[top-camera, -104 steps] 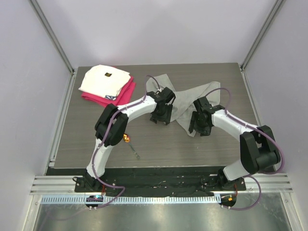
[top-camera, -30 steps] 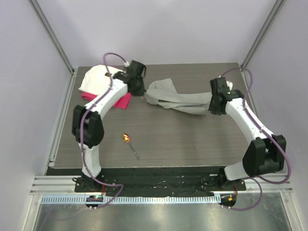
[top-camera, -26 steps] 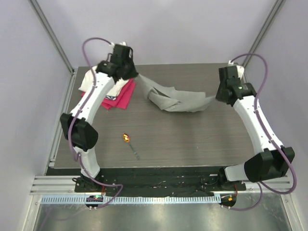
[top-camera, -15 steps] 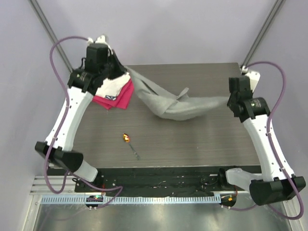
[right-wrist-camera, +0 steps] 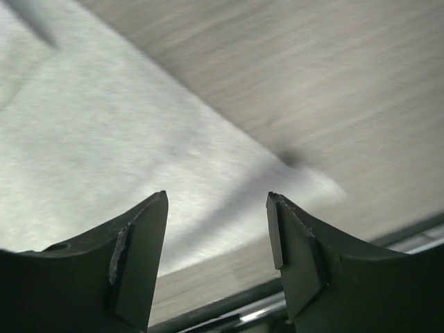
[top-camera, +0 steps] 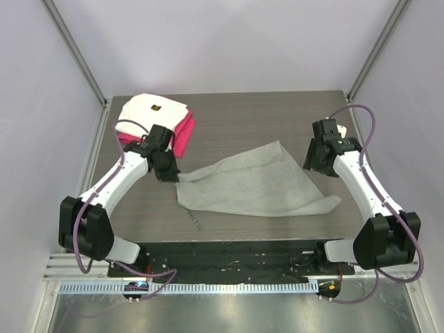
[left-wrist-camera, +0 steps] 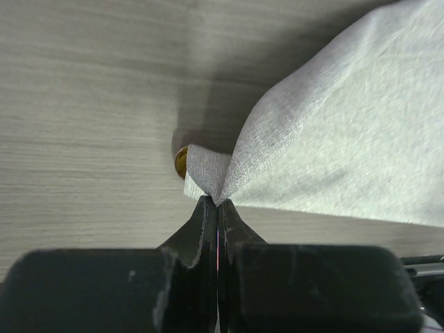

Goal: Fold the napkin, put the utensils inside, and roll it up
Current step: Flatten the napkin out

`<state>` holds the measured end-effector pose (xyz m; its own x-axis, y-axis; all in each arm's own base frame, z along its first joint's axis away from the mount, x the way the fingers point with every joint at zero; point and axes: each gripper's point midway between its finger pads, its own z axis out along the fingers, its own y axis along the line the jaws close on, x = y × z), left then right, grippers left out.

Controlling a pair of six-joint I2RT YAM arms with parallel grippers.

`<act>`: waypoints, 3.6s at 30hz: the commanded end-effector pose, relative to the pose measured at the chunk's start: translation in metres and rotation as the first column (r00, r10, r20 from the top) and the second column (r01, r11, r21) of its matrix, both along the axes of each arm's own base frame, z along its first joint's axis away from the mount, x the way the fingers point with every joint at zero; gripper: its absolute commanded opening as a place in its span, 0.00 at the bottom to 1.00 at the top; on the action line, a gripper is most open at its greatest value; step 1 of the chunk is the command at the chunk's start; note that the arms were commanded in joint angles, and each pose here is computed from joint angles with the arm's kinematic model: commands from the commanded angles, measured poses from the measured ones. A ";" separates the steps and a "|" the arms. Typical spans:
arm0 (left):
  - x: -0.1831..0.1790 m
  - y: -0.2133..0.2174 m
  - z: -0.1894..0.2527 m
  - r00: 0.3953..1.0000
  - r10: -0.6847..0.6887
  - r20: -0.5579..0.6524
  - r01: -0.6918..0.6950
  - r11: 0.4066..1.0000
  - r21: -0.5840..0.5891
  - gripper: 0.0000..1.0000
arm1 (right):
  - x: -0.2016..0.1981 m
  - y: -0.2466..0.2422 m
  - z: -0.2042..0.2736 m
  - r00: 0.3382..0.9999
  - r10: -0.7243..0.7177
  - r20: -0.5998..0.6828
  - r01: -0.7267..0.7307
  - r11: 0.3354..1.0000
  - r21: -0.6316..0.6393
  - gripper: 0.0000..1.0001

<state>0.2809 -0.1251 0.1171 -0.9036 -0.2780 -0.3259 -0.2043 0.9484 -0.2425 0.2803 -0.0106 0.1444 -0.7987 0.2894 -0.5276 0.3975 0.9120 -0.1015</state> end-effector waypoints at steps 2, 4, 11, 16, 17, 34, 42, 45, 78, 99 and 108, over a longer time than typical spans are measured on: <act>-0.019 -0.001 0.005 0.999 -0.046 0.024 0.047 0.998 -0.045 0.00 | 0.066 0.052 0.010 0.988 0.074 0.138 -0.103 0.970 0.221 0.67; -0.024 0.001 0.000 0.999 -0.050 0.008 0.051 0.998 -0.042 0.00 | 0.093 0.064 0.003 0.981 0.114 0.160 -0.150 0.960 0.235 0.67; -0.027 0.005 -0.001 1.000 -0.026 0.014 0.027 0.999 -0.032 0.00 | 0.154 0.094 -0.033 0.960 0.242 0.143 -0.275 0.917 0.290 0.65; -0.027 0.005 -0.001 1.000 -0.010 0.013 0.010 0.999 -0.036 0.00 | 0.177 0.097 -0.046 0.947 0.292 0.131 -0.317 0.909 0.271 0.65; -0.026 0.005 0.000 1.000 -0.003 0.017 0.004 0.999 -0.038 0.00 | 0.178 0.097 -0.048 0.946 0.299 0.125 -0.322 0.908 0.269 0.65; -0.013 0.003 -0.001 1.000 0.013 0.017 -0.013 1.000 -0.027 0.00 | 0.156 0.121 -0.093 0.925 0.375 0.057 -0.365 0.838 0.407 0.52; -0.008 0.002 0.002 1.000 0.013 0.027 -0.013 1.000 -0.023 0.00 | 0.150 0.122 -0.101 0.920 0.391 0.043 -0.371 0.828 0.419 0.41; -0.007 0.002 0.002 1.000 0.008 0.025 -0.007 1.000 -0.020 0.00 | 0.152 0.119 -0.101 0.916 0.399 0.043 -0.382 0.834 0.398 0.49; 0.099 -0.022 0.182 0.891 0.040 0.452 0.009 0.994 -0.106 0.00 | 0.163 0.080 0.150 0.826 0.299 0.477 -0.407 0.903 0.139 0.01; -0.029 -0.014 0.433 0.470 0.098 0.877 0.319 0.908 -0.272 0.00 | -0.073 0.014 0.452 0.112 0.163 0.980 -0.197 0.970 -0.139 0.01; 0.029 -0.043 0.381 0.635 0.109 0.764 0.280 0.890 -0.359 0.00 | 0.001 -0.016 0.383 0.420 0.095 0.903 -0.015 0.995 -0.098 0.01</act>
<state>0.2501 -0.1509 0.5460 -0.2991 -0.5034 -0.8106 0.4236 0.6912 -0.5855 0.2203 -0.0057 0.5795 0.2944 0.2451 -0.9237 0.0430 0.9622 0.2690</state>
